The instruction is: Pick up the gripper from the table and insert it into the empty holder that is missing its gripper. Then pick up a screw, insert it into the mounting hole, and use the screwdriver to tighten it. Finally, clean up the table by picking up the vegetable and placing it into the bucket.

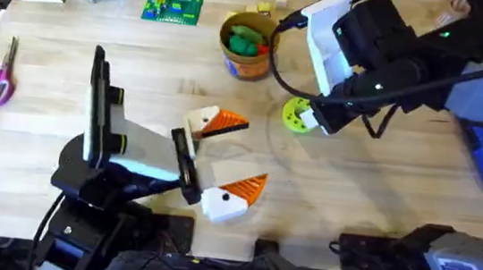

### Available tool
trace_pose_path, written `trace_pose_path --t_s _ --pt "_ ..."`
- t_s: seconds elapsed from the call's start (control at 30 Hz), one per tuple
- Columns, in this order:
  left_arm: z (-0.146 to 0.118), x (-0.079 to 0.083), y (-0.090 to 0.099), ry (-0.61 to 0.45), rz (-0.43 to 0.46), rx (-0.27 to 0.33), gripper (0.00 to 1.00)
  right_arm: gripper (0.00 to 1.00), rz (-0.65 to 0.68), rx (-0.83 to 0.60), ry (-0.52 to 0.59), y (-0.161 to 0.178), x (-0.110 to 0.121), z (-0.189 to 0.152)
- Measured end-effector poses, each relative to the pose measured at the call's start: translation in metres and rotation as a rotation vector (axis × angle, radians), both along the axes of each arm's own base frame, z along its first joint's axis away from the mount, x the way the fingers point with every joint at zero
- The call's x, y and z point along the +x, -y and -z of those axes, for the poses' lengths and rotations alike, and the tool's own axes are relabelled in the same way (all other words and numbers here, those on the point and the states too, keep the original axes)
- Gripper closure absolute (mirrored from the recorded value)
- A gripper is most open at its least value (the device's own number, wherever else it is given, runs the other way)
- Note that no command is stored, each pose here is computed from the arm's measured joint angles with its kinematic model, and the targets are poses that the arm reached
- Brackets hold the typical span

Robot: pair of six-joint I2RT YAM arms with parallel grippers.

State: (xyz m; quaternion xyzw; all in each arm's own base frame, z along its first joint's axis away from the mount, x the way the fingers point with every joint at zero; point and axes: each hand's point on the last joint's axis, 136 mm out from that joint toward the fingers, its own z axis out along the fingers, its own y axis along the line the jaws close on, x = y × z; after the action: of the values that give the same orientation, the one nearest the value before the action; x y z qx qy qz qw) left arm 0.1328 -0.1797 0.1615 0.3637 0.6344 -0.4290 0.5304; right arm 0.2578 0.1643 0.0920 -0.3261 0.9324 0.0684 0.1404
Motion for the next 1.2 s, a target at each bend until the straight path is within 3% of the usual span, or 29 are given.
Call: trace_pose_path --t_s 0.27,0.43,0.67,0.97,1.2 --pt "0.000 0.000 0.000 0.000 0.000 0.000 0.009 0.994 -0.021 -0.001 0.003 -0.006 0.002 -0.041" --pt "0.000 0.000 0.000 0.000 0.000 0.000 0.009 0.994 -0.075 0.066 0.076 -0.031 0.011 -0.088" --pt "0.000 0.000 0.000 0.000 0.000 0.000 0.009 0.994 -0.221 0.180 0.017 -0.079 0.001 -0.130" --pt "0.000 0.000 0.000 0.000 0.000 0.000 0.009 0.994 -0.490 0.291 0.041 -0.138 -0.035 -0.158" --pt "0.000 0.000 0.000 0.000 0.000 0.000 0.009 0.994 -0.597 0.309 0.061 -0.163 -0.059 -0.160"
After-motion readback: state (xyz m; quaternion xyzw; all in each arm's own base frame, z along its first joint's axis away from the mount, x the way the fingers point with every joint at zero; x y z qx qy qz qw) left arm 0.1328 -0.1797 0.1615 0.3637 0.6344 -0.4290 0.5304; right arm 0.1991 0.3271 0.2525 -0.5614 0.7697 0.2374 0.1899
